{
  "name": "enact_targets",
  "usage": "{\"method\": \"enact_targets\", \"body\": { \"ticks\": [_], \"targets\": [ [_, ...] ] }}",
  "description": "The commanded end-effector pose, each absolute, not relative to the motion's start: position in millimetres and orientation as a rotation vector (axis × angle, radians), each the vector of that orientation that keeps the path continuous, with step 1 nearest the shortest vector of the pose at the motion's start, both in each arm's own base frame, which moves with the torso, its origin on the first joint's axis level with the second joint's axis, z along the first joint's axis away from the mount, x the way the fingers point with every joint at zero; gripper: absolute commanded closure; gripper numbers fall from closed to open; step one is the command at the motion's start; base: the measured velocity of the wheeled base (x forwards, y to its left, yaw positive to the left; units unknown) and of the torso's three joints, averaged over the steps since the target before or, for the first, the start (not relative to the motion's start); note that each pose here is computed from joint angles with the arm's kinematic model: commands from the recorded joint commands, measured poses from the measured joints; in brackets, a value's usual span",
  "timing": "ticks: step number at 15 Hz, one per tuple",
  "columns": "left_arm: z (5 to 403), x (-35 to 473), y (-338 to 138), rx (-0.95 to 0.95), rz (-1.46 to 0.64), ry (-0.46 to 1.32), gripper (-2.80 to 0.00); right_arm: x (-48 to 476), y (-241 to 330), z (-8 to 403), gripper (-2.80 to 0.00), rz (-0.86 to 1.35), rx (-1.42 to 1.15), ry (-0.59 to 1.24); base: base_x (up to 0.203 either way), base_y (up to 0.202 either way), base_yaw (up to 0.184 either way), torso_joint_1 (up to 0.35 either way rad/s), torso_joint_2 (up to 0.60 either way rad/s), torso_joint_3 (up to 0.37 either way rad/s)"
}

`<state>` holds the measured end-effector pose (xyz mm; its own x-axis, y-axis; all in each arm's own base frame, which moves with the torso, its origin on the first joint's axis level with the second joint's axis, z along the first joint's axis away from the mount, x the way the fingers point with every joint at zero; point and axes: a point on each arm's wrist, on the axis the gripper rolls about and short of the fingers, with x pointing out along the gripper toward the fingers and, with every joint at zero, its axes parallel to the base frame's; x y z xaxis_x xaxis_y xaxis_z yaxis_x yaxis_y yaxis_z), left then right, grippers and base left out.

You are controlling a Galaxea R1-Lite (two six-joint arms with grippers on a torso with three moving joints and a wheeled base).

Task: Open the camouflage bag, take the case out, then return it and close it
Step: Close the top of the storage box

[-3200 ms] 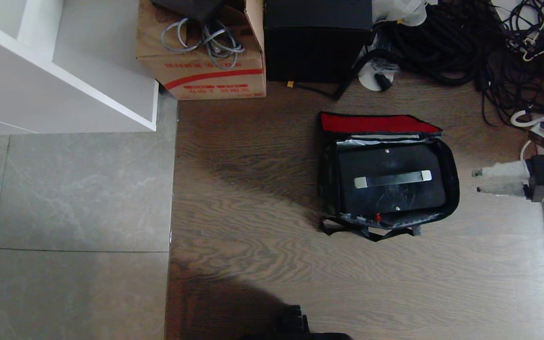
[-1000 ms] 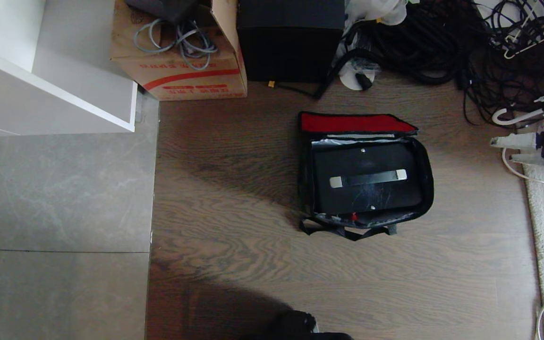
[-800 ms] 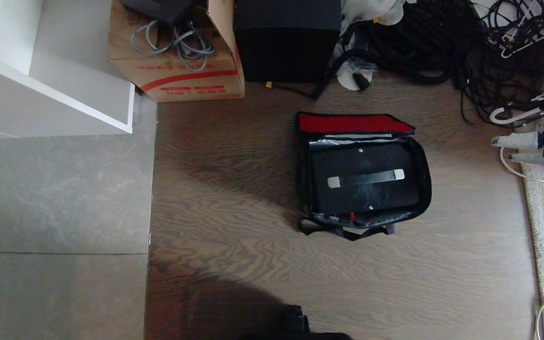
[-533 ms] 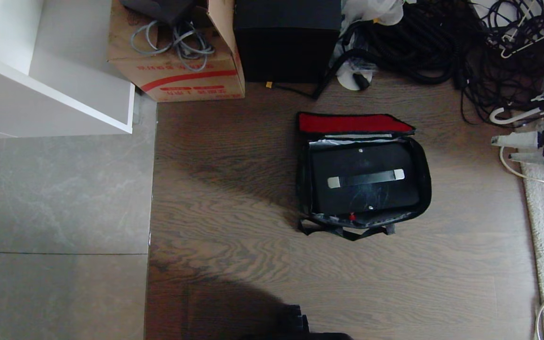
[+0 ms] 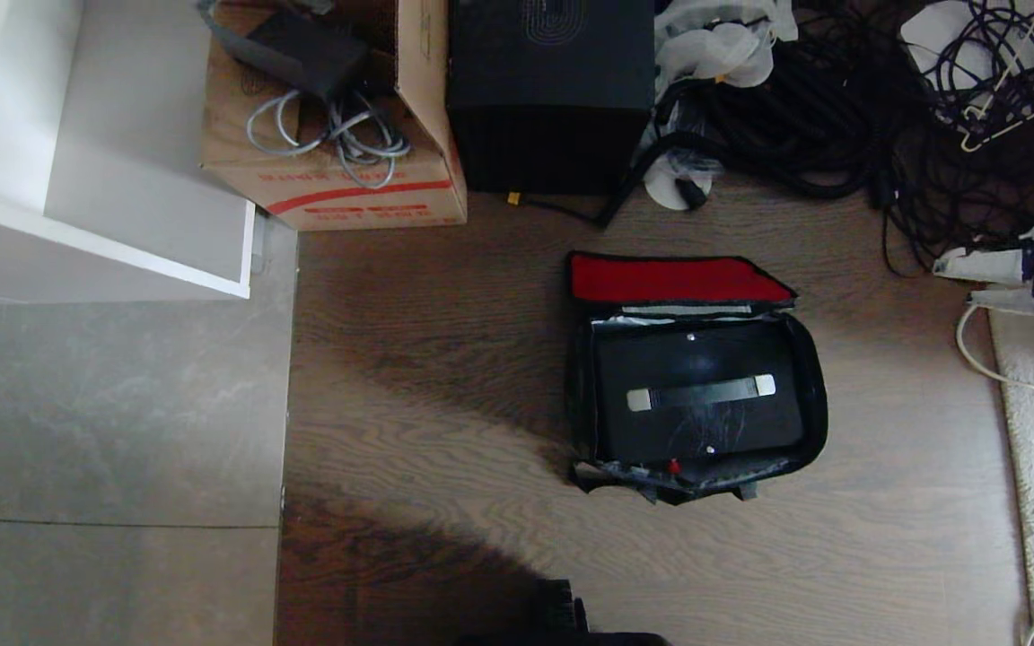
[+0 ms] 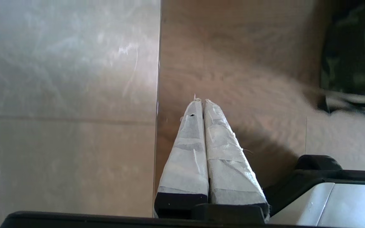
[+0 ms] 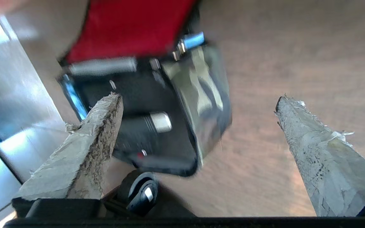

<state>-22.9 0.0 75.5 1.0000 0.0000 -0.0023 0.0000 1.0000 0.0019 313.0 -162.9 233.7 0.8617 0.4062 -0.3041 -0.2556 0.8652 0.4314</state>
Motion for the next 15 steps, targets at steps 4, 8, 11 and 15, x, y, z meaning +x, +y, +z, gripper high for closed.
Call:
{"method": "enact_targets", "body": {
  "ticks": [4, 8, 11, 15],
  "targets": [
    [75.6, -22.9, 0.0, 0.003, 0.0, 0.002, 0.0, 311.8, -160.7, 234.2, -2.8, 0.389, 0.416, 0.401, 0.101, 0.0, 0.002, 0.002, 0.0, 0.0],
    [75.6, -22.9, 0.0, 0.003, 0.0, 0.002, 0.0, 313.8, -153.7, 227.3, -2.8, 0.414, 0.461, 0.43, 0.0, 0.0, 0.0, 0.0, 0.0, 0.0],
    [75.6, -22.9, 0.0, 0.003, 0.0, 0.002, 0.0, 331.4, -141.4, 208.3, -2.8, 0.448, 0.538, 0.496, 0.0, 0.0, 0.0, 0.0, 0.0, 0.0],
    [75.6, -22.9, 0.0, 0.003, 0.0, 0.002, 0.0, 368.1, -127.7, 169.7, -2.8, 0.481, 0.655, 0.596, 0.0, 0.0, 0.0, 0.0, 0.0, 0.0]
  ]
}}
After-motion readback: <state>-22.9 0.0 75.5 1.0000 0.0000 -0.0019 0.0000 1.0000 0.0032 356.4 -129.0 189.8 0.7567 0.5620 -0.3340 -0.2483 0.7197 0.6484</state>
